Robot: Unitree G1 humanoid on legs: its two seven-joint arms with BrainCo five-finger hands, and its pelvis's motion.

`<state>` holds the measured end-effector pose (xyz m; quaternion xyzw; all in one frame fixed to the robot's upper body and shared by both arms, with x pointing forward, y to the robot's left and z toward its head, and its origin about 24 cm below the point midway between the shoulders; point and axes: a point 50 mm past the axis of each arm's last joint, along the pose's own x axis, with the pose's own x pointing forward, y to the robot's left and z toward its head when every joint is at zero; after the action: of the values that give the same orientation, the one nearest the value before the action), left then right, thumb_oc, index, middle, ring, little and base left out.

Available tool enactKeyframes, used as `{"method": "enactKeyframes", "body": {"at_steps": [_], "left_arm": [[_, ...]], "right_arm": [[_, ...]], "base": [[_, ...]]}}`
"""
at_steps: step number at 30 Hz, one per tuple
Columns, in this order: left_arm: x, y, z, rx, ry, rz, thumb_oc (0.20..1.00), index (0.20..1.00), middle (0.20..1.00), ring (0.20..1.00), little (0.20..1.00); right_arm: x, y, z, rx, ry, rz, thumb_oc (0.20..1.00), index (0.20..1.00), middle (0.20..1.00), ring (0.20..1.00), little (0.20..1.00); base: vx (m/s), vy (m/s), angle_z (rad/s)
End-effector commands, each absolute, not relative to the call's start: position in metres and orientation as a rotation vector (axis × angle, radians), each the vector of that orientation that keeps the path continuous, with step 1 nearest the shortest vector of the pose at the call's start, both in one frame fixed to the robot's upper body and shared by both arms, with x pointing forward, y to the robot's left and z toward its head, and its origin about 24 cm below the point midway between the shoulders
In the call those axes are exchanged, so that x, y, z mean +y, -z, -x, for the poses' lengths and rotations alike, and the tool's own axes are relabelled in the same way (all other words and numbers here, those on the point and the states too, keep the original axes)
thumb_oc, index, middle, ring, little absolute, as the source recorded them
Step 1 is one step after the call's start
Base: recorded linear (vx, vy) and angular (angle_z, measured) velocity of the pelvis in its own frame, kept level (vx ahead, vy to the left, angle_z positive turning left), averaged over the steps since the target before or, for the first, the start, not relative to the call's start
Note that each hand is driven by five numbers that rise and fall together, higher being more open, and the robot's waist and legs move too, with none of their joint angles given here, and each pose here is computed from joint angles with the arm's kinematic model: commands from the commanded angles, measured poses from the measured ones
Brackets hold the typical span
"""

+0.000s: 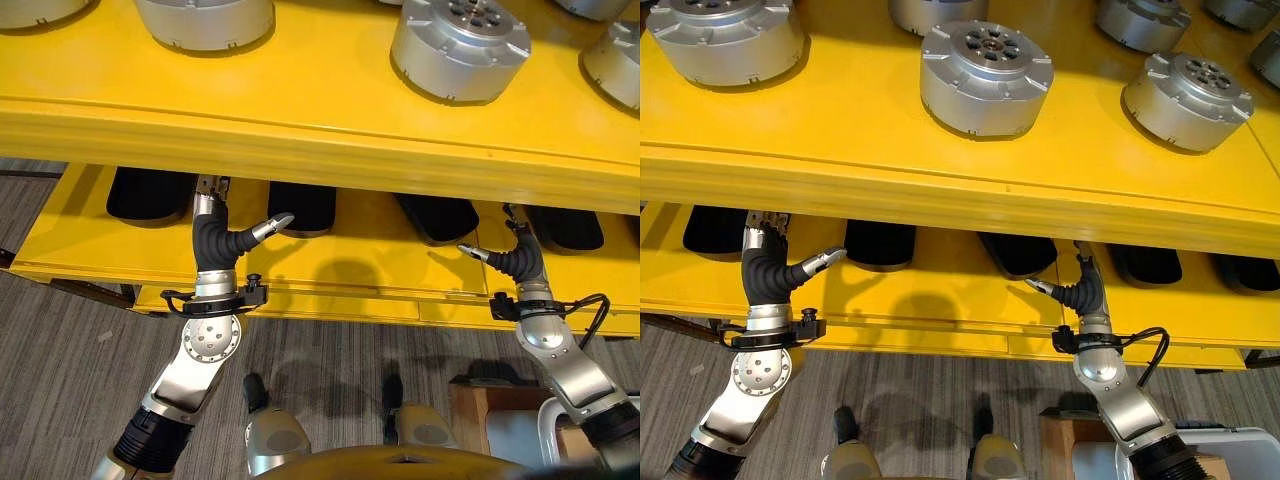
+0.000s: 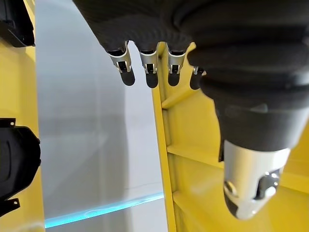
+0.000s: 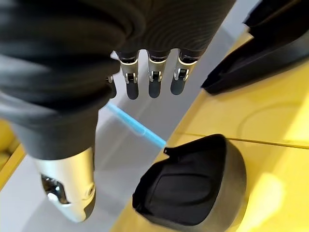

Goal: Move parts from the plastic box to the shelf.

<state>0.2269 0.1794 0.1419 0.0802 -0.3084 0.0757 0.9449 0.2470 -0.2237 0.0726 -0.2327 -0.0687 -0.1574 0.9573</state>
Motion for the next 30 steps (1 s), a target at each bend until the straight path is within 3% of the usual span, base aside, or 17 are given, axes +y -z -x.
{"method": "enactKeyframes", "body": {"at_steps": [1, 12, 23, 30], "left_arm": [[0.172, -0.158, -0.233, -0.703, -0.119, -0.141, 1.000, 1.000, 1.000, 1.000, 1.000], [0.163, -0.150, -0.243, -0.597, -0.060, -0.067, 1.000, 1.000, 1.000, 1.000, 1.000], [0.158, -0.168, -0.258, -0.687, -0.122, -0.064, 1.000, 1.000, 1.000, 1.000, 1.000], [0.154, -0.166, -0.261, -0.682, -0.100, -0.077, 1.000, 1.000, 1.000, 1.000, 1.000]], "right_arm": [[-0.236, -0.103, -0.255, -0.279, 0.489, 0.467, 1.000, 1.000, 1.000, 1.000, 1.000], [-0.251, -0.083, -0.267, -0.144, 0.599, 0.387, 1.000, 1.000, 1.000, 1.000, 1.000], [-0.269, -0.108, -0.317, -0.071, 0.613, 0.043, 1.000, 1.000, 1.000, 1.000, 1.000], [-0.286, -0.122, -0.330, -0.081, 0.581, 0.058, 1.000, 1.000, 1.000, 1.000, 1.000]], "base": [[-0.03, 0.040, 0.01], [-0.02, -0.001, -0.05], [-0.17, 0.001, -0.10], [0.00, -0.006, 0.03]]}}
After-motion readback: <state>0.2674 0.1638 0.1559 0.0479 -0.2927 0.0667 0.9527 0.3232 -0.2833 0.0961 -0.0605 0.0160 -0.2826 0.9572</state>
